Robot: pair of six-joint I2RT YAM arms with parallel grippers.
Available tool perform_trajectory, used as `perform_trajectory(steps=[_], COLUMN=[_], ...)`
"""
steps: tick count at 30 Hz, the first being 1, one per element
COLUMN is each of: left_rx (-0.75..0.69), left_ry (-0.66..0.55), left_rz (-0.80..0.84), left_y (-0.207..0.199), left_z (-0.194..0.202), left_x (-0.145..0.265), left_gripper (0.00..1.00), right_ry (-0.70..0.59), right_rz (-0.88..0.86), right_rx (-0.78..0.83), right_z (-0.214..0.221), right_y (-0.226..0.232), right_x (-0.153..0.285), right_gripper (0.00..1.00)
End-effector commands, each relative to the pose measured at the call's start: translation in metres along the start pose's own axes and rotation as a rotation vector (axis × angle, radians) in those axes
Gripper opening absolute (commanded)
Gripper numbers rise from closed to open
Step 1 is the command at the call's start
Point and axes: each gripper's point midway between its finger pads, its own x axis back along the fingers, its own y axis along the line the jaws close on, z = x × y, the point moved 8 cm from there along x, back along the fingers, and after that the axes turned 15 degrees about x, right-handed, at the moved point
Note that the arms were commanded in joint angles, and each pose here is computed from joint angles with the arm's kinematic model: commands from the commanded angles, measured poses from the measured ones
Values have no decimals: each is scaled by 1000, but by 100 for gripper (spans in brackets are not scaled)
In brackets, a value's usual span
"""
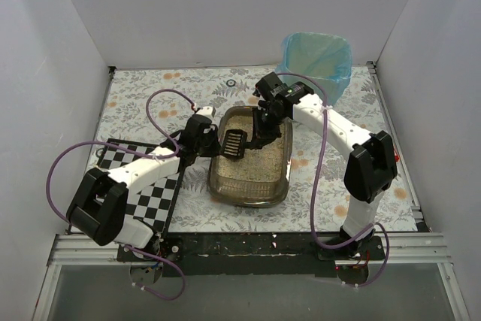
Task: Clean the litter box
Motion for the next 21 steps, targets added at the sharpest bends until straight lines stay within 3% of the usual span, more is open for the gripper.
perform_trajectory(steps=[1, 8, 11, 15, 21], left_rx=[37, 64, 72, 88, 136], left_ry=[69, 0, -6, -9, -18], left_rz=[-17, 19, 22, 19, 3], left_y=[6, -2, -3, -3, -3], left_z=[18, 5, 5, 6, 6], left_x=[11, 29, 31, 33, 36], left_gripper=[0, 6, 6, 7, 7], right_ry=[19, -25, -69, -159, -198], right_rz=[252, 382, 295, 16, -128], right_rx=[-97, -131, -58, 50, 76], right_z=[-5, 16, 17, 7, -14], right_y=[-35, -68, -58, -27, 1], right_x=[-16, 27, 41, 51, 36], right_gripper=[1, 1, 1, 1, 1])
